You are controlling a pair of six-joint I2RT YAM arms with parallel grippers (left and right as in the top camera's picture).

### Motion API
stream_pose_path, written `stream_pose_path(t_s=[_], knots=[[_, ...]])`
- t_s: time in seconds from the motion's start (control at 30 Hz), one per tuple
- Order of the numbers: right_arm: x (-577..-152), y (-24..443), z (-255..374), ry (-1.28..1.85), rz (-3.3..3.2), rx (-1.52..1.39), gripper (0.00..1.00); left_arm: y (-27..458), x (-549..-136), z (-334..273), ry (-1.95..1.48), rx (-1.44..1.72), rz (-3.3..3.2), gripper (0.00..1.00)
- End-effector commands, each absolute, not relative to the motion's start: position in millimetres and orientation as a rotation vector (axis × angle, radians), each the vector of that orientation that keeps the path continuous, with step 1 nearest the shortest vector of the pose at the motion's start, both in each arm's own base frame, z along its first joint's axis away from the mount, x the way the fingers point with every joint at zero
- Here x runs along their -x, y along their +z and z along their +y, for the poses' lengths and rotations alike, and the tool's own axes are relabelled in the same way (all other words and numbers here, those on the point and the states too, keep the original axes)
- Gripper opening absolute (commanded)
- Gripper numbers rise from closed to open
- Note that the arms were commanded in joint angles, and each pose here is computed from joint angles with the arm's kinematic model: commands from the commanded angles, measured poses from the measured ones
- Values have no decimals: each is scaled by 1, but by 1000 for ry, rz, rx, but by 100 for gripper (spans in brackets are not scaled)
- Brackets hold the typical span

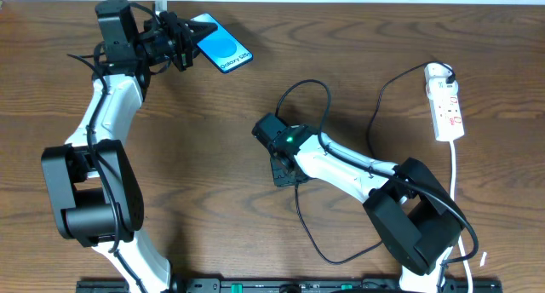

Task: Plug charger to phone and switch on socket
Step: 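Close the right gripper on the cable's USB-C plug end, then lift the plug with the right gripper and carry it toward the phone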

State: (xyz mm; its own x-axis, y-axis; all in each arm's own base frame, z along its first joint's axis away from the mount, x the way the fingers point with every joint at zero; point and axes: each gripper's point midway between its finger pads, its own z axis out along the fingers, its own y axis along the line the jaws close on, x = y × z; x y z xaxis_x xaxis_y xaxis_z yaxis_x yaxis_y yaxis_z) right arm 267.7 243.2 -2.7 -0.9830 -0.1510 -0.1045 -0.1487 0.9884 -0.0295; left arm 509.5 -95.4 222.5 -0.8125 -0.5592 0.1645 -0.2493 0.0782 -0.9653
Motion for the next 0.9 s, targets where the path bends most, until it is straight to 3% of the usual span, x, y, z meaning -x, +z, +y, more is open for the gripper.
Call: stream_pose_path(t_s=[0.0, 0.4, 0.67, 0.87], knots=[[-268, -22, 226, -151, 3042, 221, 1, 249, -503, -96, -1821, 723, 2085, 8], [-330, 27, 248, 219, 3018, 207, 1, 249, -504, -96, -1820, 723, 2085, 7], [-403, 113, 280, 915, 2795, 136, 1, 249, -504, -96, -1820, 723, 2084, 8], [-440, 149, 273, 1196, 2602, 103, 1, 247, -507, -93, -1790, 733, 2074, 8]])
